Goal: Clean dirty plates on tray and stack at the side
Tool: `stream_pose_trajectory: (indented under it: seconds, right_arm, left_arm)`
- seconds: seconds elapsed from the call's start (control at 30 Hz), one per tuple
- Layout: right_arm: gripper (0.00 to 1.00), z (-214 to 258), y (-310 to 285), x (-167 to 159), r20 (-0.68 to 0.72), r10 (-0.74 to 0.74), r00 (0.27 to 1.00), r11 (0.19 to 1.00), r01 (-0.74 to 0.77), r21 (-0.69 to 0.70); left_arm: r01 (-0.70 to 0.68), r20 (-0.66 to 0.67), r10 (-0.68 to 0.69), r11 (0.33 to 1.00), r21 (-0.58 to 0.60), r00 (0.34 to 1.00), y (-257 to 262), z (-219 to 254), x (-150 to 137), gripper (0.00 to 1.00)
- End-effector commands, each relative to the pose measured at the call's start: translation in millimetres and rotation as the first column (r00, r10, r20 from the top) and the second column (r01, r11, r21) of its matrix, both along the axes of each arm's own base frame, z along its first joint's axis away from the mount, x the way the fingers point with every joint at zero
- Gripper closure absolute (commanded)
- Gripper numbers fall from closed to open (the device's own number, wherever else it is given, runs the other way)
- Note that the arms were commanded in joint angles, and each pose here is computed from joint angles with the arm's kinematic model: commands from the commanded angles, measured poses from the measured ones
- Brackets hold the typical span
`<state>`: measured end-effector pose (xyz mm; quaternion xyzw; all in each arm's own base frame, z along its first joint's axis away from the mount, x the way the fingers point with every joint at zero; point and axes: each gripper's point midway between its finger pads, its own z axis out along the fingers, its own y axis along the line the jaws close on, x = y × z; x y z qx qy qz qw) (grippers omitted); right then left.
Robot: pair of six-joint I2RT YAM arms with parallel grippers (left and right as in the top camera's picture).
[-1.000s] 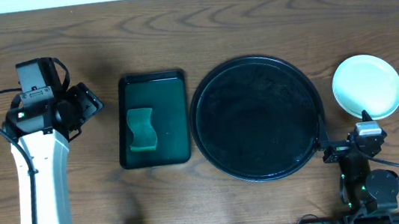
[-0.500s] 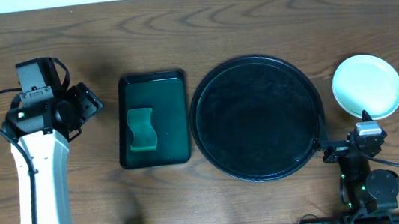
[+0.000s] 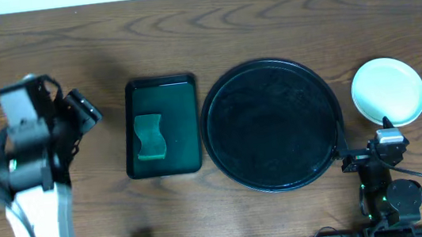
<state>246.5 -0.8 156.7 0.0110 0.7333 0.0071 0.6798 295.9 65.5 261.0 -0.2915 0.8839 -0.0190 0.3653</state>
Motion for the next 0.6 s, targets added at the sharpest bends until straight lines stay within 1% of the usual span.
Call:
stream_pose_trajectory:
  seconds: [0.0,0.17,0.27,0.43,0.57]
  right_arm:
    - [0.01,0,4,0,0.001,0.018,1.0,1.0,-0.018,0.001]
    - [0.01,0,4,0,0.001,0.018,1.0,1.0,-0.018,0.001]
    - [0.01,0,4,0,0.001,0.018,1.0,1.0,-0.018,0.001]
    - [0.0,0,4,0,0.002,0.018,1.0,1.0,-0.018,0.001]
    - [0.01,0,4,0,0.001,0.018,1.0,1.0,-0.018,0.001]
  left_arm:
    - [-0.002,0.118,-0.001,1.0,0.028,0.993,-2,35,-18,0.2]
    - [-0.009,0.277,-0.007,0.998,0.059,0.961,-9,76,-51,0.2]
    - [-0.014,0.346,-0.012,0.997,0.072,0.938,-12,93,-68,0.2]
    - [-0.02,0.412,-0.017,0.996,0.085,0.911,-15,108,-86,0.2]
    - [-0.02,0.417,-0.017,0.996,0.085,0.909,-16,109,-88,0.2]
